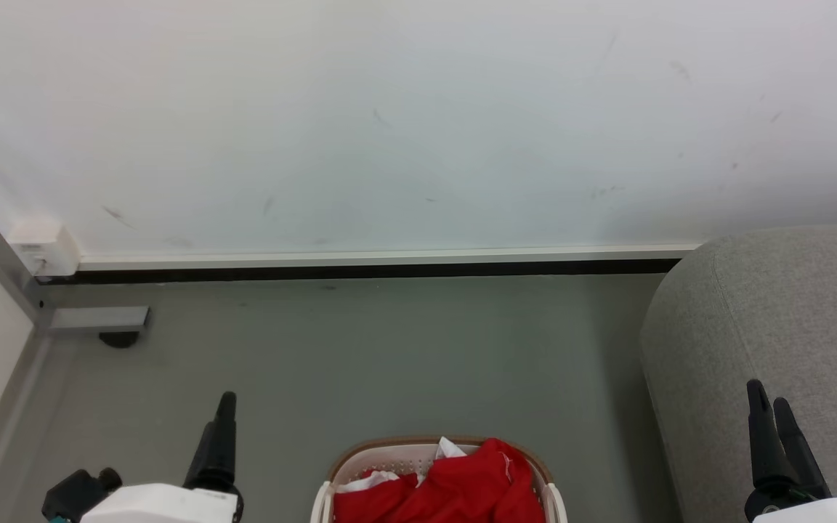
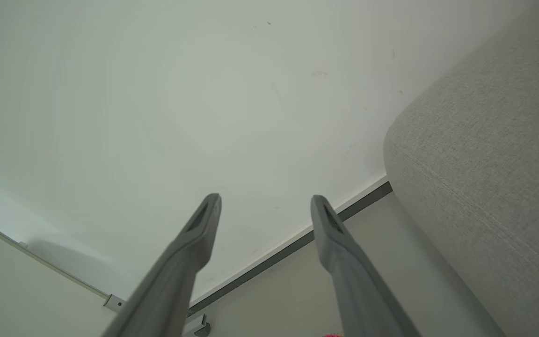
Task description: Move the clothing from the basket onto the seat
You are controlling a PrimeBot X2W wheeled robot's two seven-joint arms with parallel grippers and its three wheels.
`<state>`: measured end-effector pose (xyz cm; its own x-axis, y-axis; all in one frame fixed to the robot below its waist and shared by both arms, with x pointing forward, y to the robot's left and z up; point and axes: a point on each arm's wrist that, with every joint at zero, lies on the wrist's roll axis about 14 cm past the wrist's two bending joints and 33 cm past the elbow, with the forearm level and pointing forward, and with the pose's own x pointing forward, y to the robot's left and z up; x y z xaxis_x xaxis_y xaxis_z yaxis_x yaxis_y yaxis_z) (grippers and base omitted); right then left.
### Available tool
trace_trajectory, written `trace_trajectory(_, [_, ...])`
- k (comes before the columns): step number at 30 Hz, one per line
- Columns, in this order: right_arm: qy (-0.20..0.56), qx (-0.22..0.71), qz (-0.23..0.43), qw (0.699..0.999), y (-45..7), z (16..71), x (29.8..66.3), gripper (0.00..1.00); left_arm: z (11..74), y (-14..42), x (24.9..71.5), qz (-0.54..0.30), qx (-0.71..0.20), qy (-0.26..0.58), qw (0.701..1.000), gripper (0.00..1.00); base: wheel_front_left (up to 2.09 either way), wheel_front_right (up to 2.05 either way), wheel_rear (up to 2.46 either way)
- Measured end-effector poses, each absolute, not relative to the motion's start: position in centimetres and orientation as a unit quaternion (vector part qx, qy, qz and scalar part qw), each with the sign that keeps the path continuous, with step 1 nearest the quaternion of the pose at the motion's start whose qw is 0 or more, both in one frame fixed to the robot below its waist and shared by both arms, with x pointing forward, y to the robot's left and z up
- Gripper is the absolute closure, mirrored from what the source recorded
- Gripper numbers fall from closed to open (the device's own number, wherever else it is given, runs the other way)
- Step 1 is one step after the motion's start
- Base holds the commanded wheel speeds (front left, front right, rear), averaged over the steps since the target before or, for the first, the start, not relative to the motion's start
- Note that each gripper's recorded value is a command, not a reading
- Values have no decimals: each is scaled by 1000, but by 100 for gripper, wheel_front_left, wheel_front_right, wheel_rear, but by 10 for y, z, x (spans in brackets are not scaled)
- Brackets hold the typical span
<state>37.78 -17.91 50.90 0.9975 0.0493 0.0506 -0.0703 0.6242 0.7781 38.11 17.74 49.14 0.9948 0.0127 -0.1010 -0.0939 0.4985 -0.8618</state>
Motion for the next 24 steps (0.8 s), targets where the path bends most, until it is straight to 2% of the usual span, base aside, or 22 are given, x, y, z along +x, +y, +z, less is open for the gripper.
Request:
trace_trajectory(9, [-11,362,36,931,-178,504,377,0,492,176,380,31,-446,34,894,0,0,0,0])
trace_trajectory(24, [-12,266,46,963,-172,501,374,0,494,169,377,19,-358,26,933,0,0,0,0])
